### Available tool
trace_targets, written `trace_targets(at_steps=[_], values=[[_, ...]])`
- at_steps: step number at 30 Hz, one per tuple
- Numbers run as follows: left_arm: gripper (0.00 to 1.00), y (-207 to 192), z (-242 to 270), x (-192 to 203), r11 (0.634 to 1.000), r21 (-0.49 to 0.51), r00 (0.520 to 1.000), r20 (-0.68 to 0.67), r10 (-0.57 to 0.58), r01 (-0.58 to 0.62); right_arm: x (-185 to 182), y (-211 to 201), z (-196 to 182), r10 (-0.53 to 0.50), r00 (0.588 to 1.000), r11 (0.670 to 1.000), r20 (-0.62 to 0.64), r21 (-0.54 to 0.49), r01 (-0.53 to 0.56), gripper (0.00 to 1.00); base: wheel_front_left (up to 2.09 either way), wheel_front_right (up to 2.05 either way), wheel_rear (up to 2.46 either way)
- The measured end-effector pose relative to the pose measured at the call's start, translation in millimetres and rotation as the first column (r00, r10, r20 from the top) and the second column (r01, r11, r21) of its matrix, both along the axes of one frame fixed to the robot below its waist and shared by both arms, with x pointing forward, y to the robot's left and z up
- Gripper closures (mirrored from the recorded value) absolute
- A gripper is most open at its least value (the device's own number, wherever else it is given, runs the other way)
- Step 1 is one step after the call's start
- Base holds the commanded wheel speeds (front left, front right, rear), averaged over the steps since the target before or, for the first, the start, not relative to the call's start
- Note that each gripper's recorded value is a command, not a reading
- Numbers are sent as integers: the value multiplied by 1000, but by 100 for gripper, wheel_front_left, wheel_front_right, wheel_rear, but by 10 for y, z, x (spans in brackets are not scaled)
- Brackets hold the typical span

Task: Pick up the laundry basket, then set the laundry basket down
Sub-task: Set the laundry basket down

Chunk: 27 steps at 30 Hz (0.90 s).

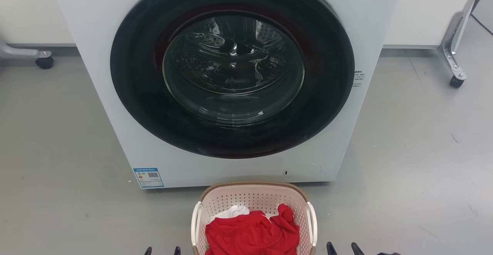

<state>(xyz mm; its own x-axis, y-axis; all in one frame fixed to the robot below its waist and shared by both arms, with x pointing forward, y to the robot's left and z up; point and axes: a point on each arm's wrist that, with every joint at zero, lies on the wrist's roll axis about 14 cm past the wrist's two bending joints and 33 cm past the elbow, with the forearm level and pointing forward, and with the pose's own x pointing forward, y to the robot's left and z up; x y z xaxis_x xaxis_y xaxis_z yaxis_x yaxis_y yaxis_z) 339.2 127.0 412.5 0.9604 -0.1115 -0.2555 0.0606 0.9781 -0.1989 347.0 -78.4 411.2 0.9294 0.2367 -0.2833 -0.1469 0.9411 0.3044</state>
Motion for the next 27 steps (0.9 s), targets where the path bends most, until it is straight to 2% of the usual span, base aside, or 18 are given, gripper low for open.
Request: trace_targets(at_steps=[20,27], values=[[0,110,257,-49,998,35,993,104,49,-53,-166,-302,310,-133,983,991,131,6,133,0,0,0,0],[0,107,280,-69,998,41,992,113,50,-55,-206,-336,382,-143,976,989,163,-11,146,0,0,0,0]])
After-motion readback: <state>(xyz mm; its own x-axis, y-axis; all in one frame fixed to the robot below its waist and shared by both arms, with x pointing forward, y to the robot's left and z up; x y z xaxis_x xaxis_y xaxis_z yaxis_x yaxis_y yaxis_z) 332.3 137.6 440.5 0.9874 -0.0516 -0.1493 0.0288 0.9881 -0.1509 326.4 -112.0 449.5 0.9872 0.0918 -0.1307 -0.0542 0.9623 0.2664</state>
